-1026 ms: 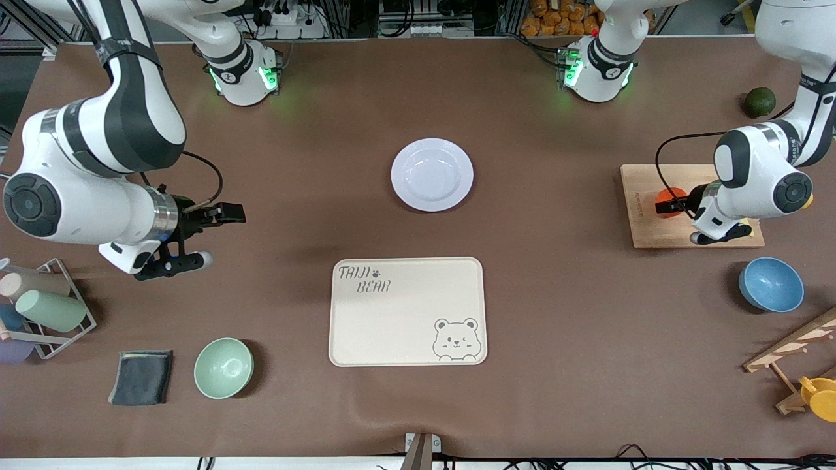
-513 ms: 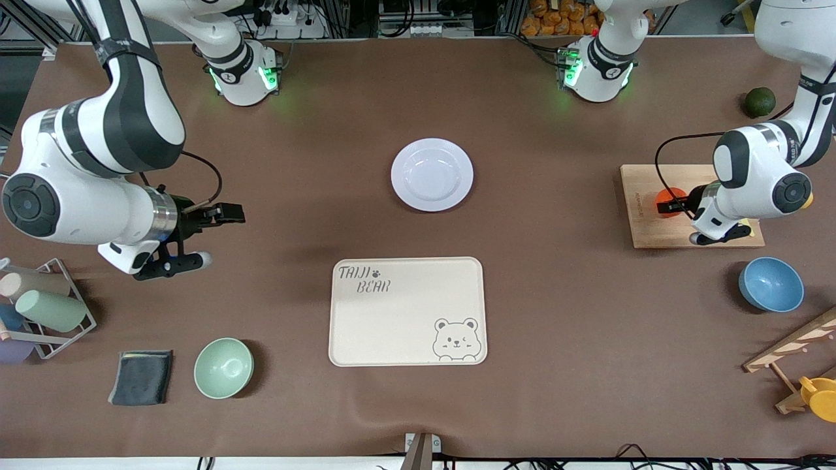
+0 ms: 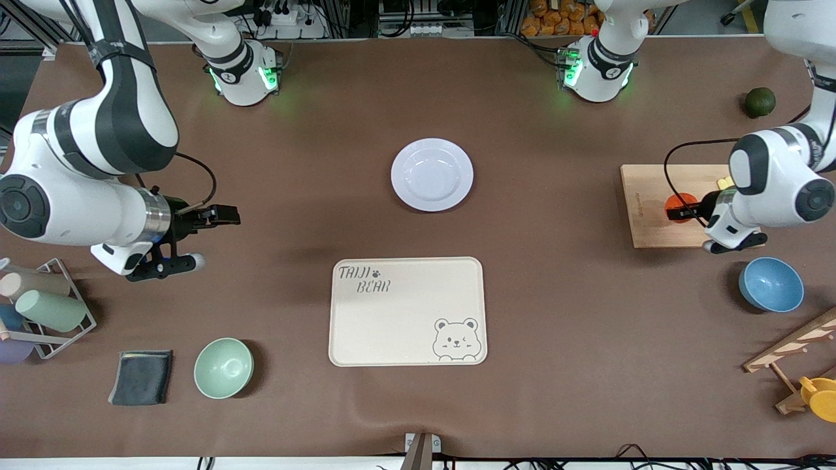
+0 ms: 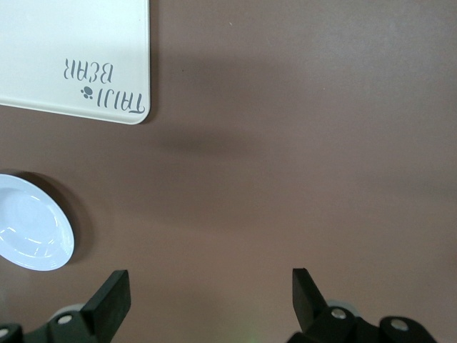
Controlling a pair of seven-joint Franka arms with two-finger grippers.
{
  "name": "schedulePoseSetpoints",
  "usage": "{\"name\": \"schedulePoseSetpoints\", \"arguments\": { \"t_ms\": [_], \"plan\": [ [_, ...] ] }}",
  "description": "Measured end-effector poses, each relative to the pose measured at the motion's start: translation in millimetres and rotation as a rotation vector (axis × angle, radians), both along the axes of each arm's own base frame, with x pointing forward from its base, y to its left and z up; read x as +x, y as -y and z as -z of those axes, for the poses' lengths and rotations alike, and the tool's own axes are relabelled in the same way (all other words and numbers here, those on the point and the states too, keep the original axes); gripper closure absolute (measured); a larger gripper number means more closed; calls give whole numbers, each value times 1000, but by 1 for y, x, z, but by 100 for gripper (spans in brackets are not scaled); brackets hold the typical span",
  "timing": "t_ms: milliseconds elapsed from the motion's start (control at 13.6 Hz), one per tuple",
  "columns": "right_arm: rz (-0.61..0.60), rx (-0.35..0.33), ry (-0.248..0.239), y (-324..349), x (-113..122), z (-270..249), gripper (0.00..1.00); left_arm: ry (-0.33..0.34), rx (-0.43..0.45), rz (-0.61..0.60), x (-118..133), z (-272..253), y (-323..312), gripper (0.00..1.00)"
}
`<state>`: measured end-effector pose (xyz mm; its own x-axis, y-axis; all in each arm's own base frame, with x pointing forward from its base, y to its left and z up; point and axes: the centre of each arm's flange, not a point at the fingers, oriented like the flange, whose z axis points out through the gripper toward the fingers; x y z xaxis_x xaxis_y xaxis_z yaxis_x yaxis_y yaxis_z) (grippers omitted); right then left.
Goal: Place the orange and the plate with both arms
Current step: 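Lift the orange with the left gripper and carry it to the plate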
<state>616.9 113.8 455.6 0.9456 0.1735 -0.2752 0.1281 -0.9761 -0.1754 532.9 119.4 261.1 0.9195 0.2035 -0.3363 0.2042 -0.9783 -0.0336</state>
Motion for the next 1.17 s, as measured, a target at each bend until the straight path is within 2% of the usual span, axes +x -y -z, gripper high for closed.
{"name": "schedulePoseSetpoints", "arguments": {
  "t_ms": [293, 513, 953, 1173],
  "plan": [
    [1, 0, 1, 0, 0, 0, 0, 22, -56, 83, 47, -72, 61, 28],
    [2, 0, 1, 1, 0, 0, 0, 37, -117, 113, 62, -104, 133, 28],
    [11, 2, -20, 17, -1, 9, 0, 29, -105, 67, 44, -118, 295, 28],
    [15, 1, -30, 20, -3, 18, 0, 29, -150, 37, 29, -114, 382, 28]
  ]
}}
